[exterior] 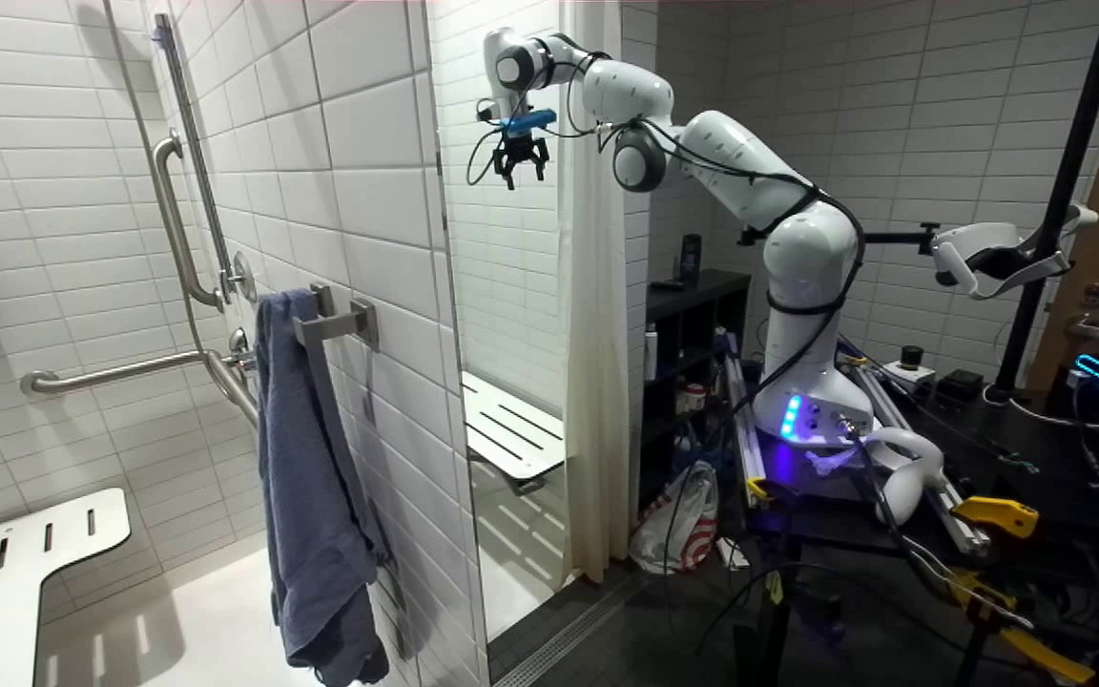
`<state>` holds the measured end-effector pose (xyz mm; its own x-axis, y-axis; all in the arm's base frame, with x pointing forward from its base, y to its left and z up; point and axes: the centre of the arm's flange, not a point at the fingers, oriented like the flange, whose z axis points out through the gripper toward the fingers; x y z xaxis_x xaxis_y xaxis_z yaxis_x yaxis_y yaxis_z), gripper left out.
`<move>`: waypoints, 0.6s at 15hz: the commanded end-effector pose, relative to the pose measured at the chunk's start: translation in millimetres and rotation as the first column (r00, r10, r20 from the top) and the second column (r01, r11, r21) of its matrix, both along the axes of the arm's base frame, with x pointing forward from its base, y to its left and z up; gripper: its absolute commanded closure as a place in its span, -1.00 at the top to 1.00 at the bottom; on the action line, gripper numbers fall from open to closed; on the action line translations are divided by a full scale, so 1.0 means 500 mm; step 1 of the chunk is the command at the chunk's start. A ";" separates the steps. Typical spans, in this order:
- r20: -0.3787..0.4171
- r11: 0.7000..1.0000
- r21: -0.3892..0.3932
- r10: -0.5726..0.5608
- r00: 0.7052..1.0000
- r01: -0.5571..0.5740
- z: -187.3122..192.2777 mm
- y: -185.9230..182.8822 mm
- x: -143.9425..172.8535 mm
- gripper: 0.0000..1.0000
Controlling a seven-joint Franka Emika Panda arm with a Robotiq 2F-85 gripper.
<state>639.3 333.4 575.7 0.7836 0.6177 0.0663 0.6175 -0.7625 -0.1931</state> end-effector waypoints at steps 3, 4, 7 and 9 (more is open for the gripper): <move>0.006 0.977 -0.068 -0.203 0.979 0.203 0.017 -0.009 -0.025 1.00; 0.005 0.969 -0.071 -0.236 0.972 0.235 0.017 -0.008 -0.022 1.00; 0.007 0.936 -0.094 -0.340 0.940 0.339 0.024 -0.005 -0.004 1.00; 0.016 0.915 -0.105 -0.389 0.921 0.389 0.030 -0.008 0.013 1.00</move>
<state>640.6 327.1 580.9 0.9371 0.3484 0.0212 0.3475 -0.9255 -0.1505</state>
